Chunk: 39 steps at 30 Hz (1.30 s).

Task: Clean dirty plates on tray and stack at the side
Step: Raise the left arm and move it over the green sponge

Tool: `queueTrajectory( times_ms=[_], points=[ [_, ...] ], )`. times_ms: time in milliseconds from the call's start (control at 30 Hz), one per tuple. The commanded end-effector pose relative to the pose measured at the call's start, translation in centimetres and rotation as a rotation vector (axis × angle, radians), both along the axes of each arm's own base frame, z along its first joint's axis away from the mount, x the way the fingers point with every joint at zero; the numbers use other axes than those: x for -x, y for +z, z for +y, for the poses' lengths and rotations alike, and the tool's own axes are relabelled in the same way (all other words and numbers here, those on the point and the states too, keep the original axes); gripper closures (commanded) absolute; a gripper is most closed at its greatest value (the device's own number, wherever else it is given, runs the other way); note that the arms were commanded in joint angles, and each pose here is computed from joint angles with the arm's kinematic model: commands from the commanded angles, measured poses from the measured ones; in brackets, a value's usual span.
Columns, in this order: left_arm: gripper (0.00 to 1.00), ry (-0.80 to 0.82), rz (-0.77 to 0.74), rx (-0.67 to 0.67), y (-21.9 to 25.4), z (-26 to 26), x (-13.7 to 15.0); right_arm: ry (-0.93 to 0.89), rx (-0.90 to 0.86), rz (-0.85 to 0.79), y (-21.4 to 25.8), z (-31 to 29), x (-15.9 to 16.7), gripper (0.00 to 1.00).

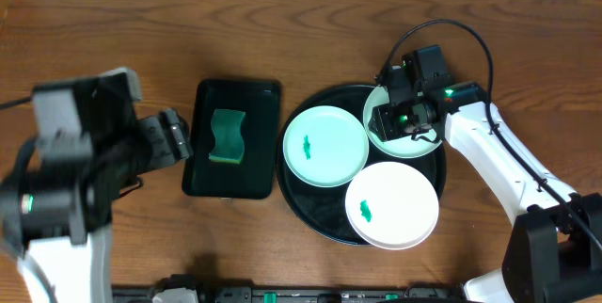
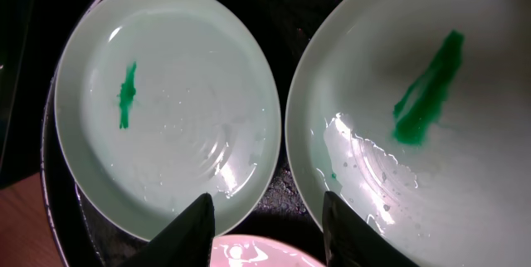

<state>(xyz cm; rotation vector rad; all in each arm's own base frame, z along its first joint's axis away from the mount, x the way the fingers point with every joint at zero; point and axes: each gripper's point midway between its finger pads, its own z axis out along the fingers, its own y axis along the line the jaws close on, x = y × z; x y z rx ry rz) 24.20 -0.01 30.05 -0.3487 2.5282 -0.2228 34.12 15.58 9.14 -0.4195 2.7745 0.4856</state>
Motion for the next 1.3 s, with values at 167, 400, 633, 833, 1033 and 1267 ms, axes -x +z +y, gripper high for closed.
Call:
queueTrajectory(
  times_ms=[167,400,633,833,1033,1267],
  points=[
    [0.19,0.055,0.359,0.069,-6.3,0.0,-1.2,-0.002,0.003,0.007,-0.3,0.1,0.1,0.6],
    [0.2,0.102,0.471,0.094,-8.9,0.2,-2.5,-0.002,0.004,0.007,-0.3,0.1,0.1,0.6],
    [0.73,0.102,0.538,0.097,-10.6,0.2,-2.8,-0.002,0.004,0.007,-0.3,0.1,0.1,0.59],
    [0.92,0.102,0.541,0.096,-11.6,0.2,-3.0,-0.002,0.004,0.007,-0.3,0.1,0.1,0.58],
    [0.93,0.101,0.53,0.096,-11.8,0.2,-3.3,-0.002,0.003,0.007,-0.3,0.1,0.1,0.57],
    [0.93,0.04,0.475,0.07,-11.7,-0.3,-4.6,-0.002,0.003,0.007,-0.3,0.1,0.1,0.54]
  ],
)
